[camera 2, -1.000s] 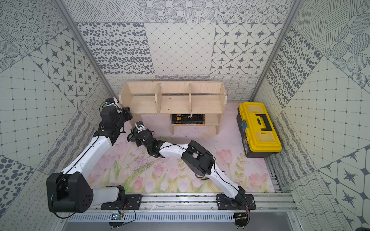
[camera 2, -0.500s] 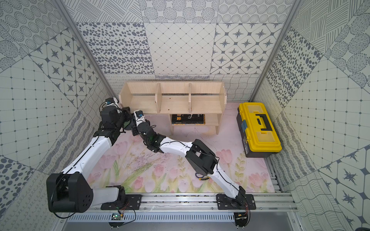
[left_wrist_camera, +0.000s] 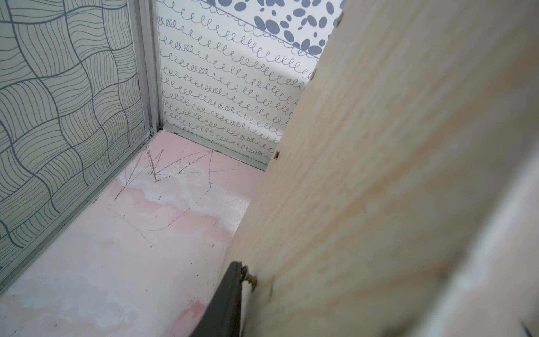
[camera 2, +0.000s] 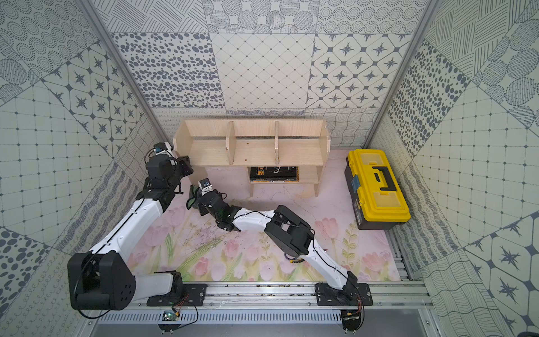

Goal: Wipe the bookshelf clean with a cloth
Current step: Wipe the dust from the shelf.

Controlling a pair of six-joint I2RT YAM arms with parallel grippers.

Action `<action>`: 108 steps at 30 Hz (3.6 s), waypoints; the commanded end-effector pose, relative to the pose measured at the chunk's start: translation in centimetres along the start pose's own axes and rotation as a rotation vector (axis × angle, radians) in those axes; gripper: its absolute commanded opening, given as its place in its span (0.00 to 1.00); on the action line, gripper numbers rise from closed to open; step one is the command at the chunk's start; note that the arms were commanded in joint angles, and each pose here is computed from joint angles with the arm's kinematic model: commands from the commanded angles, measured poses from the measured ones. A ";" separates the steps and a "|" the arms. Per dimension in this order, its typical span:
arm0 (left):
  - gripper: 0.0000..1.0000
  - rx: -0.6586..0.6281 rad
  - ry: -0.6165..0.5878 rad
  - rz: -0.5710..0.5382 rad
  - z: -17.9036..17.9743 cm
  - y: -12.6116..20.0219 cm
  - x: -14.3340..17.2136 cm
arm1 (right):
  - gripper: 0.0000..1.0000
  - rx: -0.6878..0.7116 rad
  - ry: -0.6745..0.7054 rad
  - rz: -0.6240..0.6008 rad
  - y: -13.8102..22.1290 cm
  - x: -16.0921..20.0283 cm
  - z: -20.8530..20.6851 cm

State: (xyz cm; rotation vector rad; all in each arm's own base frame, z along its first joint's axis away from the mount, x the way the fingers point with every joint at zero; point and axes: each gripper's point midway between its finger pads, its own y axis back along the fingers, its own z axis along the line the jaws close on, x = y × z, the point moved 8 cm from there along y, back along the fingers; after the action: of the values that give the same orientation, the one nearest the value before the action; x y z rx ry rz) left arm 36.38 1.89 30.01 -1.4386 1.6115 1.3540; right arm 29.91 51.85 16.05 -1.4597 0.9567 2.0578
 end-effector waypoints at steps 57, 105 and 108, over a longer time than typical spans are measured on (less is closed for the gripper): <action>0.63 0.005 0.041 0.031 -0.9 0.4 -5.2 | 0.00 0.506 -0.244 0.018 25.2 -22.6 -29.5; 0.00 0.174 0.090 0.070 -1.1 -1.1 -1.5 | 0.00 0.476 -0.171 -0.025 22.5 -22.5 -27.6; 0.00 0.171 0.085 0.070 -1.1 -1.1 -1.5 | 0.00 0.482 -0.175 0.038 23.5 -19.6 -27.6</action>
State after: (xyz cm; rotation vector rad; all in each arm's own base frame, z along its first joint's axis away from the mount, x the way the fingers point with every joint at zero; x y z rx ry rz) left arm 37.82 2.54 32.19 -1.2719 1.5651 1.3393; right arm 39.25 16.94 35.01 -0.9943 1.3599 1.7649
